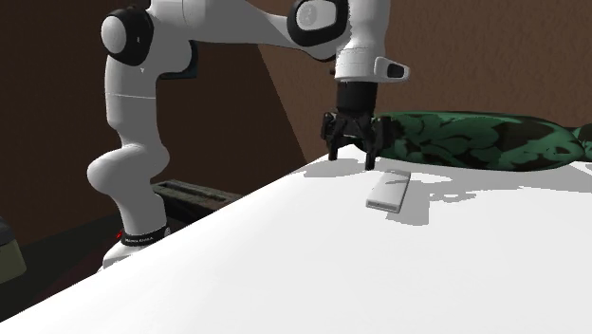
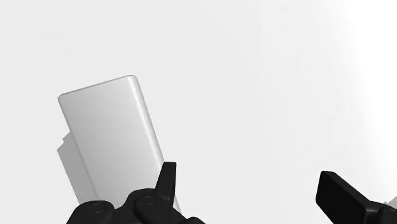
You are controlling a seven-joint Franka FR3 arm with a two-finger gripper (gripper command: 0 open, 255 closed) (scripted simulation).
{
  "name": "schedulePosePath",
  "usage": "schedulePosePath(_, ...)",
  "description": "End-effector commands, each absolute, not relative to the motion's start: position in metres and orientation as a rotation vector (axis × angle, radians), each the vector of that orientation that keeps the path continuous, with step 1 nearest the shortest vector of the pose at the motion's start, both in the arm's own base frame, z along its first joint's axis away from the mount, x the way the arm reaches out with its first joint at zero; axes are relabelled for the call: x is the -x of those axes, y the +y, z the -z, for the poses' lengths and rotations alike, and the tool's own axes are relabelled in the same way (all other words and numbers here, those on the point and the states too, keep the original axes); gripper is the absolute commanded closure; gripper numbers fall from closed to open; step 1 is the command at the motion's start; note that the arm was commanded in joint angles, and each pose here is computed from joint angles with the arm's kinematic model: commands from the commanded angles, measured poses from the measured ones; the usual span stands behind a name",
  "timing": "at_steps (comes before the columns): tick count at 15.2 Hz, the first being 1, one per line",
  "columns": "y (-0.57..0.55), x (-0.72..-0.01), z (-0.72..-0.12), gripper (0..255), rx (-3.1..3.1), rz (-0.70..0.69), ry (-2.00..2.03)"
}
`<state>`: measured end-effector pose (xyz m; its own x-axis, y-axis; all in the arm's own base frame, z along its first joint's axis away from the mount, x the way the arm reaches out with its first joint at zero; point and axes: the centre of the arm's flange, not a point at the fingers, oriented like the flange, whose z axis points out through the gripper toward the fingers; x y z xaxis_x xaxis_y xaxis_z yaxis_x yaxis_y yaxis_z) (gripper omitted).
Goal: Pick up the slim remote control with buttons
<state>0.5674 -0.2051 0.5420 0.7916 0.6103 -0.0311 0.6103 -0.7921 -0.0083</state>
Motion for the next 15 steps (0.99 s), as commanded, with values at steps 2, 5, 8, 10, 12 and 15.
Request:
schedulePosePath(2,-0.219,-0.606,-0.539,0,-2.940,0.033,1.127)
schedulePosePath(5,-0.230,-0.644,-0.539,0,-2.907,0.017,1.234)
schedulePosePath(8,-0.231,-0.650,-0.528,0,-2.900,0.014,1.253)
schedulePosePath(10,-0.231,-0.650,-0.517,0,-2.900,0.014,1.253)
schedulePosePath(12,-0.231,-0.650,-0.507,0,-2.900,0.014,1.253)
schedulePosePath(15,-0.231,-0.650,-0.498,0,-2.900,0.014,1.253)
